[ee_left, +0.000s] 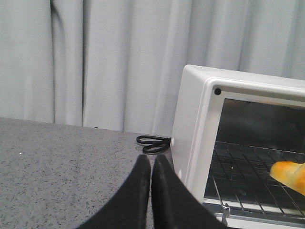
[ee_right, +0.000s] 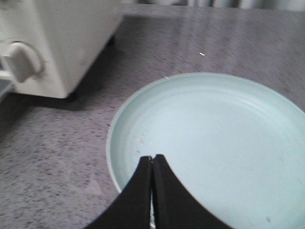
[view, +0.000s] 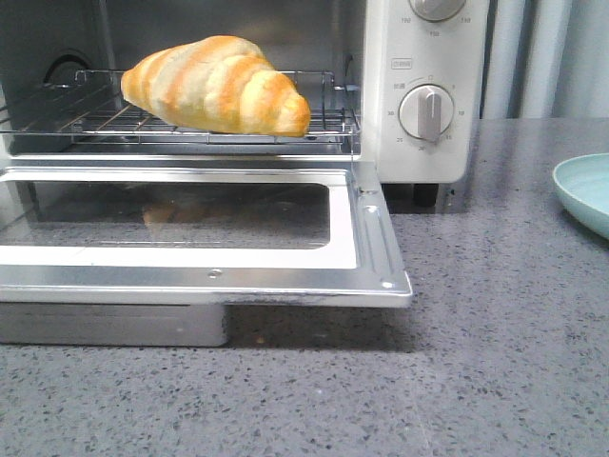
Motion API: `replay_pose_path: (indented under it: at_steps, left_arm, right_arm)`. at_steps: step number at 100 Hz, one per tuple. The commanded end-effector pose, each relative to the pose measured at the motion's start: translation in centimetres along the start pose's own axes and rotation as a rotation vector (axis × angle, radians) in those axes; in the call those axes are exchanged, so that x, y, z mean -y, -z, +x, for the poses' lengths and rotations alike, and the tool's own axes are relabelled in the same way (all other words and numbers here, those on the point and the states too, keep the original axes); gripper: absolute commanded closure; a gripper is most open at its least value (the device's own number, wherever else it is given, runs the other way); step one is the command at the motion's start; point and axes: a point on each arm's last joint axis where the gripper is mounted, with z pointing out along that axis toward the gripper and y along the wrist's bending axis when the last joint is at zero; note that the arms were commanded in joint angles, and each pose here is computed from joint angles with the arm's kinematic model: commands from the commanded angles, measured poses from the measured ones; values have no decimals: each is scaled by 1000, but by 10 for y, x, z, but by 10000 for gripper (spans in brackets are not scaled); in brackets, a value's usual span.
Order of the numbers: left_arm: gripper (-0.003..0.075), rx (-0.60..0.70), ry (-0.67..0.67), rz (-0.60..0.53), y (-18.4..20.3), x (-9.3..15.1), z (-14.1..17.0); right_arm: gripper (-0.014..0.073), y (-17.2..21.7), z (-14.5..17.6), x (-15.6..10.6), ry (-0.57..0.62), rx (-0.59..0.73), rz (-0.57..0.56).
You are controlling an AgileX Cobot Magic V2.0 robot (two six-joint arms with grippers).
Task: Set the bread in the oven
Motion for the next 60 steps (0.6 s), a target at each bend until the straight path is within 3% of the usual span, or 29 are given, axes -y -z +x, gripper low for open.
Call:
replay_pose_path:
  at_steps: [1,21,60]
  left_arm:
    - [741,94,12,-11,0,-1,-16]
    - [741,94,12,-11,0,-1,-16]
    - [741,94,12,-11,0,-1,-16]
  right_arm:
    - [665,4,-6,4,-59,119,40]
    - [665,8,8,14,-107,145,153]
    - [665,32,32,11,-56,313,162]
